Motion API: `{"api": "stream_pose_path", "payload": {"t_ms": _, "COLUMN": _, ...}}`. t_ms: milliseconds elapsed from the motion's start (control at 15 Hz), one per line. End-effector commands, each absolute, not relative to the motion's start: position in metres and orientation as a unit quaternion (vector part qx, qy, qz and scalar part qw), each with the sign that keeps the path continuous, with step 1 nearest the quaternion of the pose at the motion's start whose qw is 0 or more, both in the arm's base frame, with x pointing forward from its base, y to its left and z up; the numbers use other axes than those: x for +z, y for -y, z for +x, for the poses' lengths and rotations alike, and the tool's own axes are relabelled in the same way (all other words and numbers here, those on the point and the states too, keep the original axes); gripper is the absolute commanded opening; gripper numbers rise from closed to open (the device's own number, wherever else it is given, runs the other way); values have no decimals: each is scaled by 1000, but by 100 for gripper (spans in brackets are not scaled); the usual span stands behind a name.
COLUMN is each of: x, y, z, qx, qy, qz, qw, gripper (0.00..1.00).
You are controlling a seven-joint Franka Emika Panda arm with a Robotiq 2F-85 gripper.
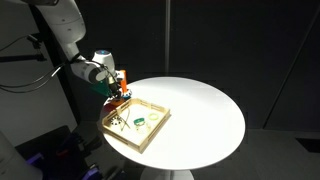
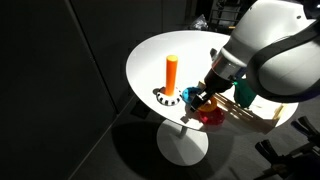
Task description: Put the orange ring on the tray
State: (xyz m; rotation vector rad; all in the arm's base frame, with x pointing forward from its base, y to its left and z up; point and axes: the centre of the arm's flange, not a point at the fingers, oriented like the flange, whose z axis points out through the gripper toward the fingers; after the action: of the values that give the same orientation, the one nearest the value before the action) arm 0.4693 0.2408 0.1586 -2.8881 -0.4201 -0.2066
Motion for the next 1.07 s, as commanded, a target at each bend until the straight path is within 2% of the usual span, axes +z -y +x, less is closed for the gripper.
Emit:
{"api": "stream_pose_path", "payload": {"t_ms": 0, "x": 169, "y": -238, "z": 477, "qx": -68, "qy": 148, "qz": -981, "qw": 107, "gripper": 32}}
{"api": "stream_pose_path", "payload": {"t_ms": 267, "x": 194, "y": -234, "z": 474, "qx": -77, "qy": 147, "qz": -981, "qw": 104, "gripper": 4}}
{"api": "stream_pose_path", "payload": {"t_ms": 400, "x": 208, "y": -230, "z": 472, "qx": -85, "qy": 143, "qz": -981, "qw": 100, "gripper": 7}}
{"api": "stream_pose_path", "payload": {"t_ms": 667, "x": 234, "y": -213, "z": 466, "qx": -94, "qy": 131, "qz": -983, "qw": 88, "gripper": 4}}
{"api": "stream_pose_path", "payload": {"t_ms": 1000, "x": 229, "y": -177, "z": 448, "qx": -78, "qy": 102, "qz": -990, "qw": 66, "gripper": 5}}
